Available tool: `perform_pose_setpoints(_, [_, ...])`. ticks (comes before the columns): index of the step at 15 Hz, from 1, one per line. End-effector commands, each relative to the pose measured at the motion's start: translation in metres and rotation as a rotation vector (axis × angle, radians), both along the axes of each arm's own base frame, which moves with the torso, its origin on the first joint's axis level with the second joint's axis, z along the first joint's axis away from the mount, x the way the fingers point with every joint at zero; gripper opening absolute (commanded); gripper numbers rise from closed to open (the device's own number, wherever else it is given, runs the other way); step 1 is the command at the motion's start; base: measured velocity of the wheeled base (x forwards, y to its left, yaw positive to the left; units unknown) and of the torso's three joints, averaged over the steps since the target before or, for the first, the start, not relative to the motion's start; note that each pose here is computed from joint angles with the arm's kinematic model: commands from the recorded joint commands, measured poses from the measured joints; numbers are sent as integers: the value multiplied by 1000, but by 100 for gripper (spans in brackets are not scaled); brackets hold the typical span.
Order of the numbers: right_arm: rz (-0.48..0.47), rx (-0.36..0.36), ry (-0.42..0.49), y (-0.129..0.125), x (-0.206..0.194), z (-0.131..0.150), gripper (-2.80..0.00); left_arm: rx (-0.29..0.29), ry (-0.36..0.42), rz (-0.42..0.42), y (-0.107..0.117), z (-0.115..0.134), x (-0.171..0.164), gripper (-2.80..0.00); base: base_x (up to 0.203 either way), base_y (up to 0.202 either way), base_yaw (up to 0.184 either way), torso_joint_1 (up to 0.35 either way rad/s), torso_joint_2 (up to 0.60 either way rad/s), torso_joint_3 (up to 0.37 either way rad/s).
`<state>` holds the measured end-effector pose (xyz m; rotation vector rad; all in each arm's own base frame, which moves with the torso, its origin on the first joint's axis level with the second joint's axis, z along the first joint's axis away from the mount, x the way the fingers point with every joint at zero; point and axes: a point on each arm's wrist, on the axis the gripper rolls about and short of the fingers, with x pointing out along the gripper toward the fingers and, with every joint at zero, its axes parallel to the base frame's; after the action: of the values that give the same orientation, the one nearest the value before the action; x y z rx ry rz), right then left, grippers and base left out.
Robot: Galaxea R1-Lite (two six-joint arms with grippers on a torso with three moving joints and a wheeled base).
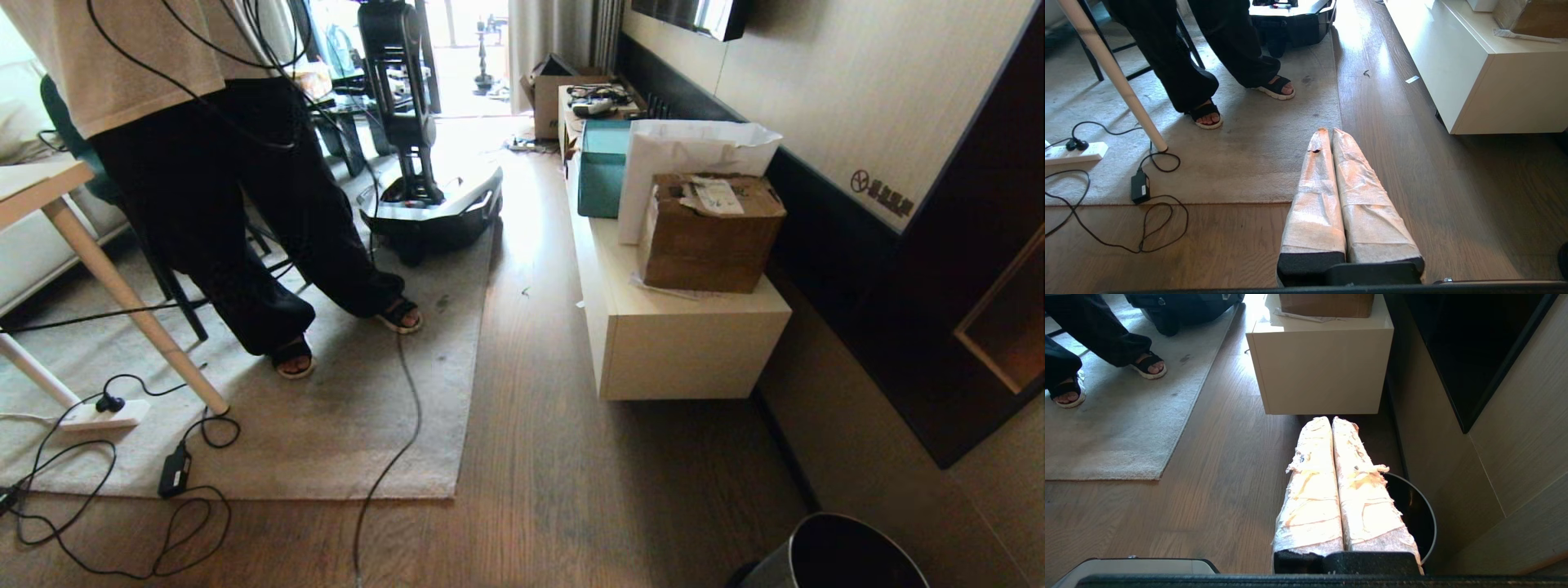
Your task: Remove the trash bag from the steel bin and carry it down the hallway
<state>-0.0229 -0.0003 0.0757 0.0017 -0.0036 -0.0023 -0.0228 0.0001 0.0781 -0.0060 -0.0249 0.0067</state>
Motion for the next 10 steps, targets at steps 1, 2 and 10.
perform_pose_setpoints(1, [1, 0, 1, 0, 0, 0, -280, 0, 11, 1, 0, -3, 1, -280, 0, 0, 0, 0, 0, 0])
perform_pose_setpoints(2, [1, 0, 1, 0, 0, 0, -280, 0, 11, 1, 0, -3, 1, -280, 0, 0, 0, 0, 0, 0])
perform_pose_setpoints(10, [1, 0, 1, 0, 0, 0, -280, 0, 11, 1, 0, -3, 1, -280, 0, 0, 0, 0, 0, 0])
